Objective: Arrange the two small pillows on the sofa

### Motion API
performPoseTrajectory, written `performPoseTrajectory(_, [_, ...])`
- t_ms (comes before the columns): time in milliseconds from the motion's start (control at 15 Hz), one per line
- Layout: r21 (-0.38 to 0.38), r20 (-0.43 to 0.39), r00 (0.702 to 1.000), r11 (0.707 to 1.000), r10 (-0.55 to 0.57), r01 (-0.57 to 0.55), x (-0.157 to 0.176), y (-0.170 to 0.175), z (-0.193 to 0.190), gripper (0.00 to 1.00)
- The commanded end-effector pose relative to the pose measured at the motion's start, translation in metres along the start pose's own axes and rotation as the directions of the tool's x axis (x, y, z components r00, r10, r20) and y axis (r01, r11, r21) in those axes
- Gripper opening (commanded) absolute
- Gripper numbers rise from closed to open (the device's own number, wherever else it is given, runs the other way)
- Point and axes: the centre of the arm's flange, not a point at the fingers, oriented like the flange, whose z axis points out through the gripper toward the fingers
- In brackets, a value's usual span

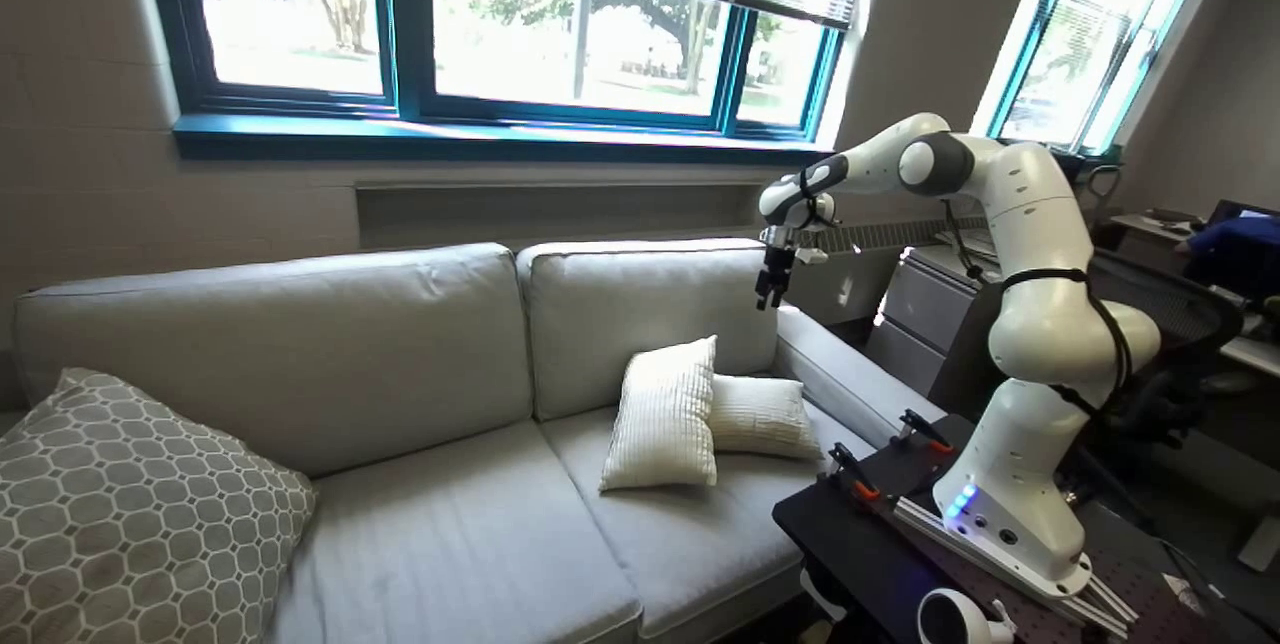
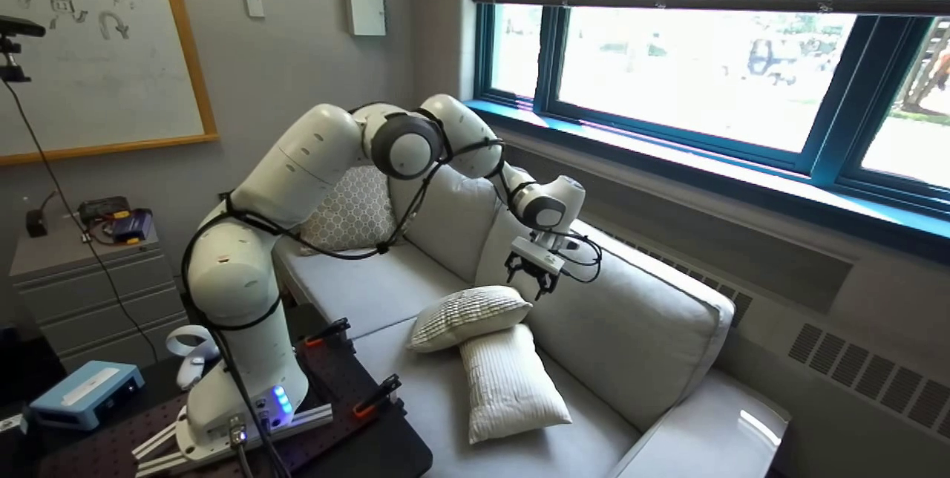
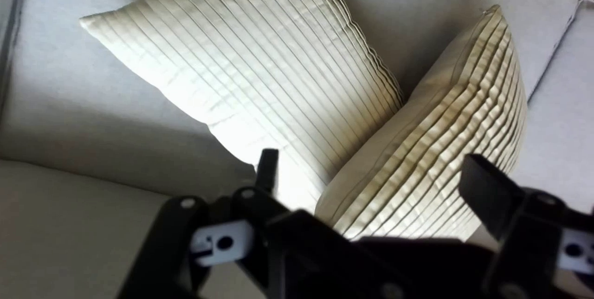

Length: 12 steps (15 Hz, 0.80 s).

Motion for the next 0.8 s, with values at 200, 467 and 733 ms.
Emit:
performPoseTrajectory(200, [0.163, 0.163, 0.984, 0.986, -0.069, 0.042, 0.08, 0.048, 0.074, 1.0])
performPoseTrajectory(467, [0.168, 0.244, 0.969, 0.986, -0.025, -0.016, 0.088, 0.053, 0.098, 1.0])
performPoseTrajectory(733, [0.178, 0.224, 0.974, 0.984, -0.041, 0.0, 0.04, 0.025, 0.108, 1.0])
